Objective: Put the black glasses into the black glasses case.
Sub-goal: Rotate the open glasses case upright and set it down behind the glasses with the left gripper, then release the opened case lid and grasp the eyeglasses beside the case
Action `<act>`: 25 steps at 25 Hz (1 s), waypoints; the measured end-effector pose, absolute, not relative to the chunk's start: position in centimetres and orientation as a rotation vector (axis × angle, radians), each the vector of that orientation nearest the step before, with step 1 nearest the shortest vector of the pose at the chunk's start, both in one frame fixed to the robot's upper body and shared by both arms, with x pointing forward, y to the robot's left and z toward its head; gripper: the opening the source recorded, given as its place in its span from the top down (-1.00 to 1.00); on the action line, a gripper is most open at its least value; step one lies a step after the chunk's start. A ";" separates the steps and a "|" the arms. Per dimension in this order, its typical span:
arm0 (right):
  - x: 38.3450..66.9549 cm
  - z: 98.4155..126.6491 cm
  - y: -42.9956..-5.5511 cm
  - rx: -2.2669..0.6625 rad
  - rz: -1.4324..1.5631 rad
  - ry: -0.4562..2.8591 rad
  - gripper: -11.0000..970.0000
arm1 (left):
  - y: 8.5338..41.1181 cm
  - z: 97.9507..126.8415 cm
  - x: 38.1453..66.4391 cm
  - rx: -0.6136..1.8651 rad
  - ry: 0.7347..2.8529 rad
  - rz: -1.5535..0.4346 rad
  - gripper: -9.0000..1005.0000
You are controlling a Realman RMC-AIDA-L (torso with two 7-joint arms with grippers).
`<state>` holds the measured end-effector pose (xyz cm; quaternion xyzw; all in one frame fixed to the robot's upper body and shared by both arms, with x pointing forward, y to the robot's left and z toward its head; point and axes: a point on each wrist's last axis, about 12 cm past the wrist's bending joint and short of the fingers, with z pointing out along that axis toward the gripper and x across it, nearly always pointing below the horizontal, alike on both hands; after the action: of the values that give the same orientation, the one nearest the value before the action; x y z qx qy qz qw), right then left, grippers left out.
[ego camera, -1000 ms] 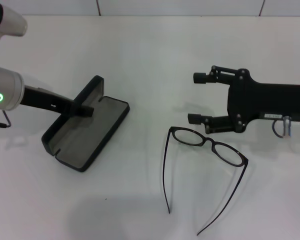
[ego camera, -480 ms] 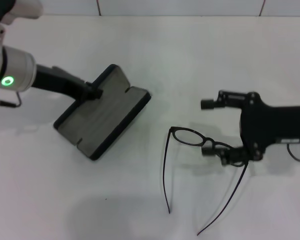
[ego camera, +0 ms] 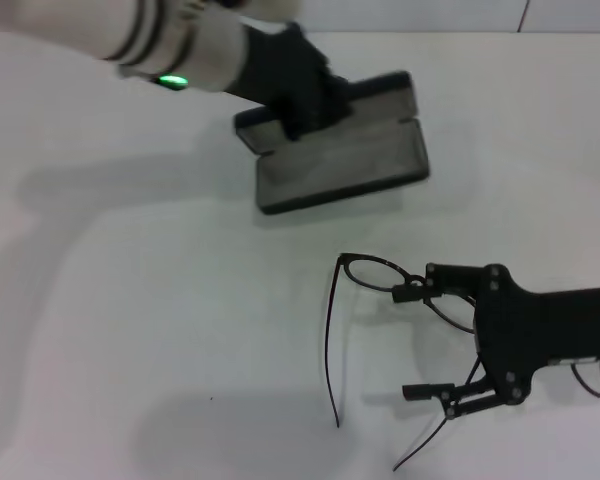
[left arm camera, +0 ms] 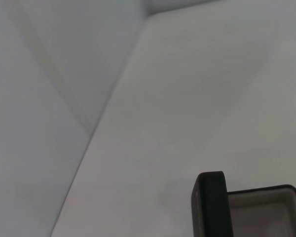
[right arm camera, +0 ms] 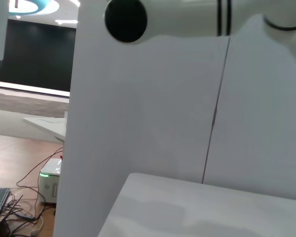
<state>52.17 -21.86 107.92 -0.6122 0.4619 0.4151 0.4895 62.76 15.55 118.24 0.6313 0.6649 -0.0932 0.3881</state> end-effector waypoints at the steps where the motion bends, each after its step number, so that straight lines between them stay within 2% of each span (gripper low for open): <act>1: 52.1 107.8 -21.9 -1.485 1.008 1.125 -0.59 | 14.4 118.0 63.0 1.658 1.676 -0.225 0.55; 8: 51.3 107.0 -22.6 -1.456 0.998 1.160 -0.57 | 10.0 116.6 63.2 1.839 1.679 -0.090 0.53; 14: 51.7 107.2 -23.3 -1.434 0.959 1.173 -0.56 | 8.6 117.7 62.9 1.822 1.668 -0.047 0.52; 15: 51.8 107.2 -23.3 -1.432 0.954 1.173 -0.56 | 8.5 118.0 62.8 1.795 1.678 -0.075 0.51; 18: 52.8 108.0 -23.5 -1.356 0.922 1.182 -0.55 | 9.0 118.6 62.5 1.674 1.687 -0.227 0.09; 23: 55.2 110.3 -23.5 -1.210 0.964 1.280 -0.54 | 13.2 118.8 60.8 1.279 1.561 -0.634 -0.24; 25: 56.6 111.9 -23.3 -1.260 0.980 1.362 -0.54 | 15.3 118.1 59.8 1.130 1.520 -0.723 -0.24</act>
<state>56.57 -23.33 111.90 -0.5208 0.5627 0.4049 0.4983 59.76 15.25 118.05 0.4730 0.6364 -0.3026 0.5289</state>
